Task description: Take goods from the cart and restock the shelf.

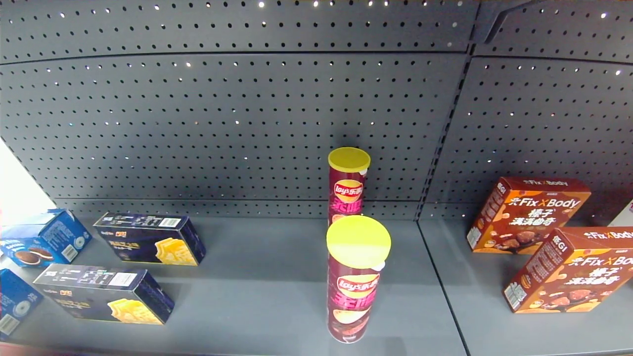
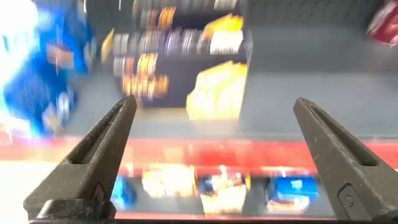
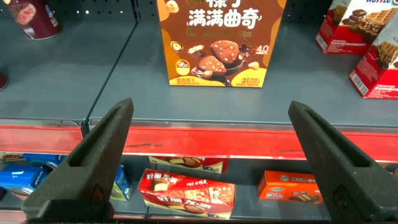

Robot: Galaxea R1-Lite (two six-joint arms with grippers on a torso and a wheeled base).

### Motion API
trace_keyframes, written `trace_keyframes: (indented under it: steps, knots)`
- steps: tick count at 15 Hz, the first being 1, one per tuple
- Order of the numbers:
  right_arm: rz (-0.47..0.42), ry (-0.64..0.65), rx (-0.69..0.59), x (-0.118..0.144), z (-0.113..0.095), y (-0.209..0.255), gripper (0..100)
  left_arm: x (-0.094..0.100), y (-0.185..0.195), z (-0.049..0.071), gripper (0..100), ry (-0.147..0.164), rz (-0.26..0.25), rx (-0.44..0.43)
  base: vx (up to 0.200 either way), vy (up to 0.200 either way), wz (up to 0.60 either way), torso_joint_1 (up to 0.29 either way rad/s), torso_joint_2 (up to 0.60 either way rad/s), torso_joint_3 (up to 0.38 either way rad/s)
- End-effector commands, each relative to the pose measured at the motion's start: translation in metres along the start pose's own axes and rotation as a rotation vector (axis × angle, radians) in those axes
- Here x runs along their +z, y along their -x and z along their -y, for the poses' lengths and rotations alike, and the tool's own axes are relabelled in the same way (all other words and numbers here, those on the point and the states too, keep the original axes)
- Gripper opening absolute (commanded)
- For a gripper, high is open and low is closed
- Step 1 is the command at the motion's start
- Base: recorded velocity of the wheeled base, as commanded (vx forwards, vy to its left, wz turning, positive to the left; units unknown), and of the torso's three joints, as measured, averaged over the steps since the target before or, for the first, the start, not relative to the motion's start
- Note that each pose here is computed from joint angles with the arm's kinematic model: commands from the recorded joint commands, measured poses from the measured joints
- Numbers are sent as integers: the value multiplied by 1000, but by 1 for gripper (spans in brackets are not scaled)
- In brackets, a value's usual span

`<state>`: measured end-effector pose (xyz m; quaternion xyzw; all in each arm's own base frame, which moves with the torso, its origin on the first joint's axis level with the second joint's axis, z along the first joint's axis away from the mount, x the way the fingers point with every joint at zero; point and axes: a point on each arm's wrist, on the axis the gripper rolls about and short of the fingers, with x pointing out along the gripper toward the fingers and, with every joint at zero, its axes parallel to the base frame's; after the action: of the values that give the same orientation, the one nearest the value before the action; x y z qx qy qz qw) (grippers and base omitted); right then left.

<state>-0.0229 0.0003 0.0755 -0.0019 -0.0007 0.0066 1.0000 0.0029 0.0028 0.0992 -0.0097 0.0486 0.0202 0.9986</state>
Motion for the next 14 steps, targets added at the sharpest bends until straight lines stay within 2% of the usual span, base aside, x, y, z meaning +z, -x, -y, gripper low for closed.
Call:
trace_keyframes:
  steps: [1,2,3,5,6,7,8,9,10,11,13,14]
  knots:
    - [-1,1,1,0,0,0,100,-10,9,-1,100,38,30,32,0,0,0,0,0,0]
    - [-1,1,1,0,0,0,100,-18,15,0,100,60,40,12,0,0,0,0,0,0]
    - [-1,1,1,0,0,0,100,-18,17,1,100,62,72,-22,0,0,0,0,0,0]
    - [-1,1,1,0,0,0,100,-18,18,2,100,61,75,-83,0,0,0,0,0,0]
    - [-1,1,1,0,0,0,100,-19,20,4,100,60,92,-167,0,0,0,0,0,0]
    - [-1,1,1,0,0,0,100,-19,23,6,100,72,125,-235,0,0,0,0,0,0]
    - [-1,1,1,0,0,0,100,-20,25,6,100,88,138,-234,0,0,0,0,0,0]
    - [-1,1,1,0,0,0,100,-20,24,4,100,93,146,-168,0,0,0,0,0,0]
    - [-1,1,1,0,0,0,100,-20,25,4,100,97,148,-158,0,0,0,0,0,0]
    - [-1,1,1,0,0,0,100,-19,25,4,100,112,147,-160,0,0,0,0,0,0]
    - [-1,1,1,0,0,0,100,-19,25,4,100,165,141,-187,0,0,0,0,0,0]
    - [-1,1,1,0,0,0,100,-19,25,5,100,174,142,-202,0,0,0,0,0,0]
